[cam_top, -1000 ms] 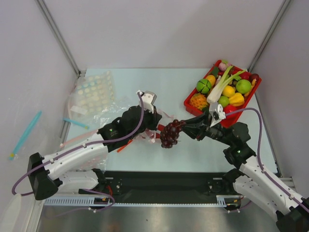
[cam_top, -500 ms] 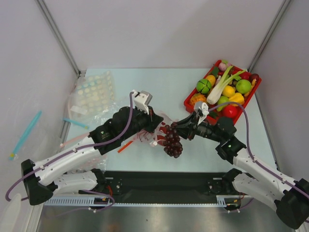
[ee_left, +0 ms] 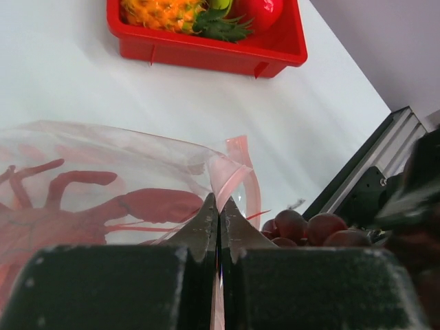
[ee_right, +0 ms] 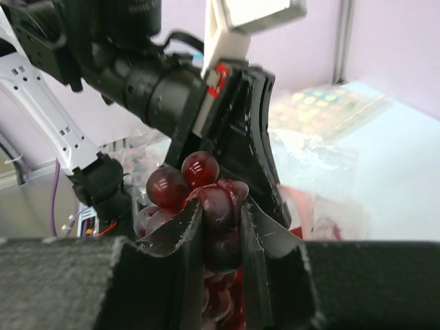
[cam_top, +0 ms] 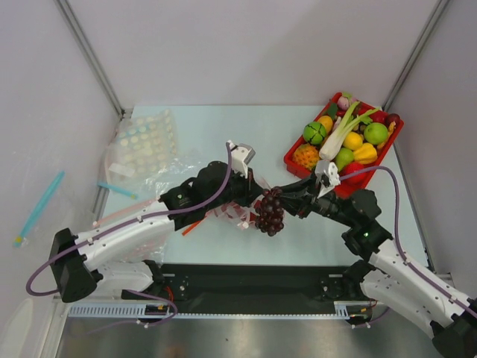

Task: Place the food in the zip-top bag and seal the zipper
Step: Place the fake fruit in the zipper food storage bag.

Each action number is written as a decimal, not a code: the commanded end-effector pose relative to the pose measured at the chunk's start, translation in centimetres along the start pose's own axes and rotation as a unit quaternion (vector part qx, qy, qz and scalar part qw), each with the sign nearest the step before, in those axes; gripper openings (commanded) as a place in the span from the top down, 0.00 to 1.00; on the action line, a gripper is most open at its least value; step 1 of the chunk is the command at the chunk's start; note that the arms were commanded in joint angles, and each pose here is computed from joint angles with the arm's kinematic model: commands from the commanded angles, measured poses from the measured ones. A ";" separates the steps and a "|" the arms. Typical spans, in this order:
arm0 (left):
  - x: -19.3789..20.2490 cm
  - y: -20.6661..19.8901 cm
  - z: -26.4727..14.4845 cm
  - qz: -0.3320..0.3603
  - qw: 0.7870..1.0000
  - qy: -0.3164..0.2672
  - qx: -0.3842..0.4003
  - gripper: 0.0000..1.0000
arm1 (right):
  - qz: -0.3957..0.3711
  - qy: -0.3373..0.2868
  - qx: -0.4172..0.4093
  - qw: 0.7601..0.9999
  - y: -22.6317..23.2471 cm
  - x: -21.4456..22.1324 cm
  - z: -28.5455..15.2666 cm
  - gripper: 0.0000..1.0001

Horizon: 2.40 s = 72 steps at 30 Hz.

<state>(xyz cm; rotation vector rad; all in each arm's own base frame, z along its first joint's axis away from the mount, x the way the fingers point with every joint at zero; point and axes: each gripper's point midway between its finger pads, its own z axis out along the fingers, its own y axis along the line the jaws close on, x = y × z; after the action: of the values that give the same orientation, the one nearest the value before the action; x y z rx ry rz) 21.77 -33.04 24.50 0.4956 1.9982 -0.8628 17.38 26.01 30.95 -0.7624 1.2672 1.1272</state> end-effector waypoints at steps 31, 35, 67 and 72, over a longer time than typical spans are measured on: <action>-11.0 -10.6 -7.0 -0.065 0.977 -0.048 0.195 0.99 | -0.056 -0.137 0.065 0.987 0.6 -6.9 -3.5 0.95; -11.8 -9.7 -7.2 -0.065 0.980 -0.057 0.180 1.00 | -0.062 -0.122 0.049 0.989 0.9 -6.5 -3.1 0.92; -12.7 -2.8 -6.5 -0.043 0.993 -0.109 0.005 1.00 | -0.078 0.027 0.123 0.989 -0.9 -1.6 1.9 0.53; -13.0 -2.3 -7.0 -0.045 0.992 -0.120 -0.009 1.00 | -0.080 0.035 0.111 0.990 -0.6 -1.3 2.0 0.40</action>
<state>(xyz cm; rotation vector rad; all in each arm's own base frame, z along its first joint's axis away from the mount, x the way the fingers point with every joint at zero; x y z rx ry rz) 23.07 -30.66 33.34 0.3395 1.9858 -0.8677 18.82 27.40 31.16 -0.7301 1.3762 0.8176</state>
